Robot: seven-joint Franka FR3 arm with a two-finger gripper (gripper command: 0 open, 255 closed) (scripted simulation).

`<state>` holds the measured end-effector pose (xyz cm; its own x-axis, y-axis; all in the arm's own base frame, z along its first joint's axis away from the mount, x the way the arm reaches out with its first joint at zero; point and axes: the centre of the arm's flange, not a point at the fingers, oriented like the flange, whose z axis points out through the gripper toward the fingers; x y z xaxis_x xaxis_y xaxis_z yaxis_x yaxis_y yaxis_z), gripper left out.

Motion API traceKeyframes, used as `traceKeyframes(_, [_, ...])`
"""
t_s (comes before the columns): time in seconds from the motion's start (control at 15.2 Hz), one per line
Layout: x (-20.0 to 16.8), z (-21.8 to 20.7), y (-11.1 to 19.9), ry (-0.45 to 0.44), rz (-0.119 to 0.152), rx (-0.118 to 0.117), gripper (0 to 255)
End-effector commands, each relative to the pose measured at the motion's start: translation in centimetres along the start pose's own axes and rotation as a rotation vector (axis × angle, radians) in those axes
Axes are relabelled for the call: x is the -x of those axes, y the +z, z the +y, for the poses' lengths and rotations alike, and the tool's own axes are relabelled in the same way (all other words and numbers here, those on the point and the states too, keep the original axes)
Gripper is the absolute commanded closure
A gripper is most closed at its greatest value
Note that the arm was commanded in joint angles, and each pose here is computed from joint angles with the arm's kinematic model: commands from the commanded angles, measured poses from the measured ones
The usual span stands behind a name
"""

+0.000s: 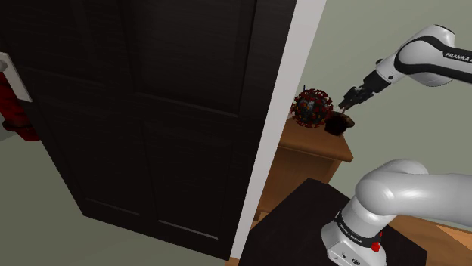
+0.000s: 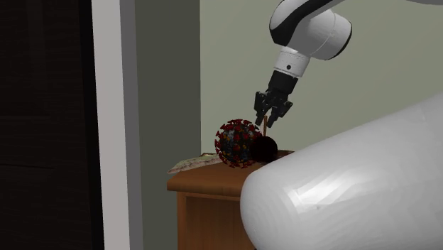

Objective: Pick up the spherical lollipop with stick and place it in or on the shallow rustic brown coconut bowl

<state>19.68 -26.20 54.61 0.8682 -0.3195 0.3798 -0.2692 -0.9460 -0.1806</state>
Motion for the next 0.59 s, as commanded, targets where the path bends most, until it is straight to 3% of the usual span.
traceKeyframes(0.0, [-0.3, -0.2, -1.0, 0.000, 0.000, 0.000, 255])
traceKeyframes(0.53, [-2.5, 0.2, -4.4, 0.000, 0.000, 0.000, 255])
